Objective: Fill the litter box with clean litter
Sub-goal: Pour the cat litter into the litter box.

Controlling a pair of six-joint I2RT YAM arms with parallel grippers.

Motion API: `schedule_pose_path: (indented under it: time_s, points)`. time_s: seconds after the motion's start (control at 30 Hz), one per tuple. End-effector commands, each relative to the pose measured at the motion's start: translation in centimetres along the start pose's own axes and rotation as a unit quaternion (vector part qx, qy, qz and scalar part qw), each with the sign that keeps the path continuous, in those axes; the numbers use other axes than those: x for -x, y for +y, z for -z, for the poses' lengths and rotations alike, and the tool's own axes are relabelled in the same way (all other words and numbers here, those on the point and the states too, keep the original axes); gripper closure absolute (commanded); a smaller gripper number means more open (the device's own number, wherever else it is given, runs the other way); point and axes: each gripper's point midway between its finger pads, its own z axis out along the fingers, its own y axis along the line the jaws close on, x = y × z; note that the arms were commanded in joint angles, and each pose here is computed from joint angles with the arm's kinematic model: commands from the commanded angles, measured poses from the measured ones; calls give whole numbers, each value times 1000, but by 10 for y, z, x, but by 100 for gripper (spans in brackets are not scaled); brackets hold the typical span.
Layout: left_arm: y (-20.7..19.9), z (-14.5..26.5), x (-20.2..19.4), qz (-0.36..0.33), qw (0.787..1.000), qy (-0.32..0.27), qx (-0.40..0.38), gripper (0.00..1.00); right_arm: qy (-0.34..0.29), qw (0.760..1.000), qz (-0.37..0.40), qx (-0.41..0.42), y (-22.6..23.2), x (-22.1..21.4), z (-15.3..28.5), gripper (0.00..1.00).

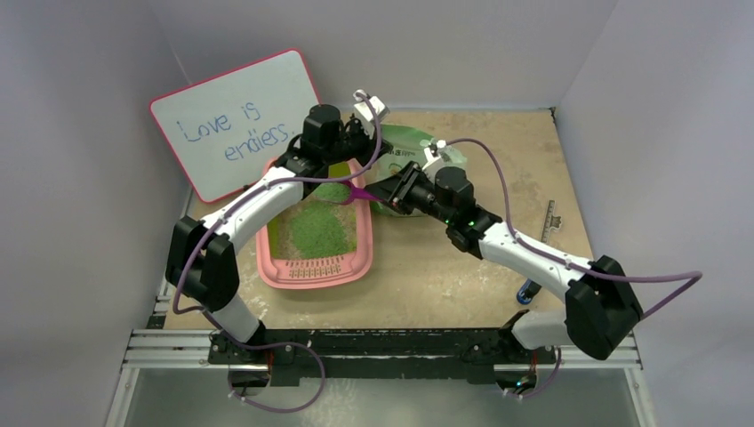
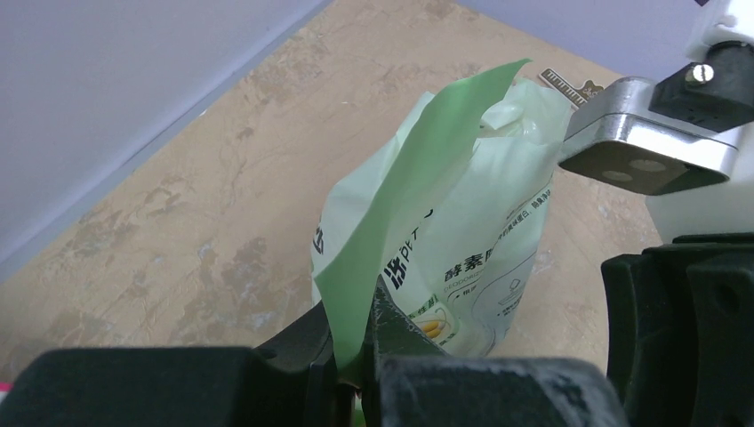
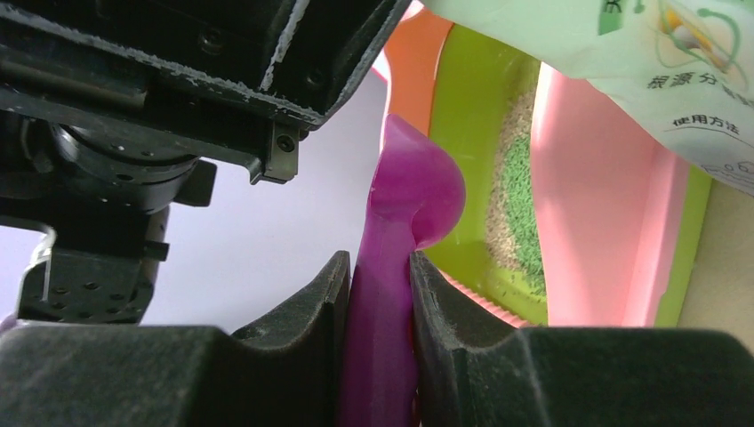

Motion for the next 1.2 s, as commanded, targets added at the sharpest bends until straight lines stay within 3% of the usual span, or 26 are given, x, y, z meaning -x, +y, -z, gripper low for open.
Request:
schedule_pose_path:
  time_s: [0.0, 0.57, 0.87, 1.17]
  points:
    - [15, 7, 57, -29, 996, -81, 23, 100, -55, 996, 66, -2, 26, 19, -6, 100]
    - [17, 10, 54, -27, 996, -81, 25, 100, -96, 959, 241, -111, 30, 20, -20, 100]
    - [17, 10, 52, -27, 996, -76, 26, 100, -76, 933, 345, -75, 39, 11, -35, 100]
    - [21, 14, 54, -34, 996, -75, 26, 100, -74, 919, 381, -71, 29, 9, -27, 100]
